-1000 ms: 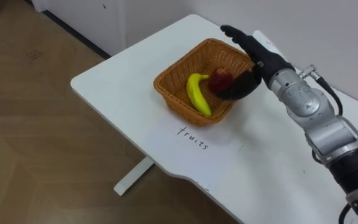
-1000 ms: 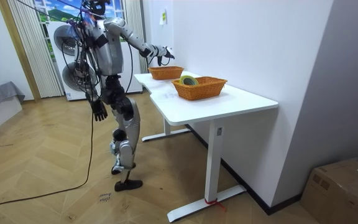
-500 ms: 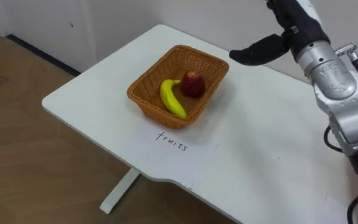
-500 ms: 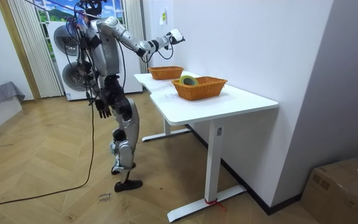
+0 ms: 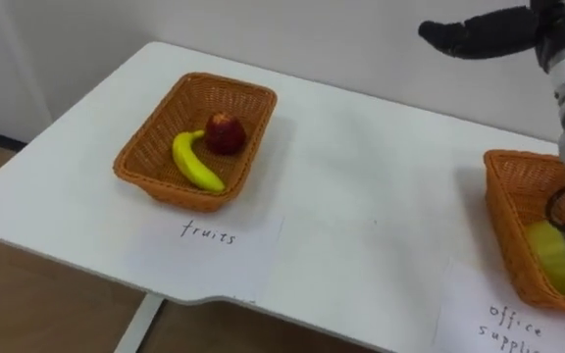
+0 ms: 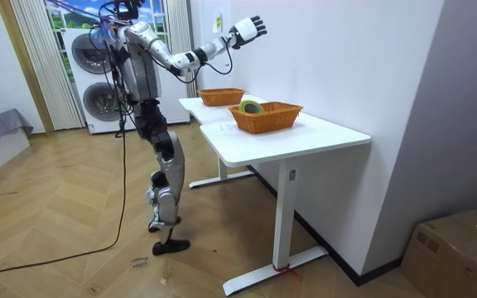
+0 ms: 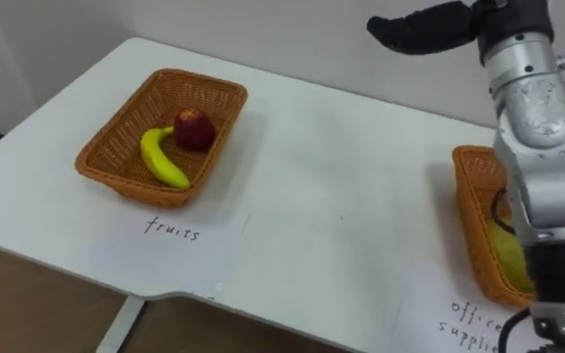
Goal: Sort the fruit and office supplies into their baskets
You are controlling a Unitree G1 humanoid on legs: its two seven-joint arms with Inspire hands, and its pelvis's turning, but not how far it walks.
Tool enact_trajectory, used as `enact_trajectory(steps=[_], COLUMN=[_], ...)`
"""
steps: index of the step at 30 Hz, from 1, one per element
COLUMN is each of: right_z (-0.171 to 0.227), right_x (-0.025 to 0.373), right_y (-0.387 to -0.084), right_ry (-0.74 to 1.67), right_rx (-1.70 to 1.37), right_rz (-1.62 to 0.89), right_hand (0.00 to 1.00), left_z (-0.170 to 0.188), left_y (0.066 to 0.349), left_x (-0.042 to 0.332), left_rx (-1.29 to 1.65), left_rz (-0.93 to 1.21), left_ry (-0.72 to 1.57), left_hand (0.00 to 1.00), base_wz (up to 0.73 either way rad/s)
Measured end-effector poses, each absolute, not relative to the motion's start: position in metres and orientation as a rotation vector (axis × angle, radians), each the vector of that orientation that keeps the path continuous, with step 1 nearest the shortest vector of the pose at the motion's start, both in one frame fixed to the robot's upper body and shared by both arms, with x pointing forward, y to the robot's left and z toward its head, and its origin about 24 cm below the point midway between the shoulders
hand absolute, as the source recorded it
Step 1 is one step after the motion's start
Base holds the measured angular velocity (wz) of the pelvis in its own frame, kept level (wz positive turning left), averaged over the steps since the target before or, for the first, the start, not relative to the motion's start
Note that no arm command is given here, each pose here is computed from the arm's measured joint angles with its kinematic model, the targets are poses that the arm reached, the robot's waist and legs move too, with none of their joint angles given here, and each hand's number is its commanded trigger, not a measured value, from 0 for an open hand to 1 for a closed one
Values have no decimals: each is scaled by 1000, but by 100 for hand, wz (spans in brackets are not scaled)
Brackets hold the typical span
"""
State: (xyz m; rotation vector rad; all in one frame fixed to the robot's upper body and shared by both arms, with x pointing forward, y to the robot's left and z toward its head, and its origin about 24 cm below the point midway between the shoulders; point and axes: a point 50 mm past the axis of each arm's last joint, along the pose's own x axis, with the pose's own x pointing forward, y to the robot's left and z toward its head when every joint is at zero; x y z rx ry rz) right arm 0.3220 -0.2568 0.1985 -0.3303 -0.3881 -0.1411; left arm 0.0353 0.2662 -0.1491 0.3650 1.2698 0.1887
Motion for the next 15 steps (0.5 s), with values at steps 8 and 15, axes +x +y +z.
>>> enact_trajectory(steps=[8, 15], right_z=[212, 195], right_x=[306, 282], right_y=[-271, -311], right_ry=[-481, -447], right_rx=[-163, -54], right_rz=[-242, -437], right_hand=[0, 0], left_z=[-151, -151], left_y=[266, 266], left_x=[29, 23], left_rx=[390, 405], left_rz=[214, 248], left_ry=[1273, 1265], left_hand=[0, 0], base_wz=[-24, -21])
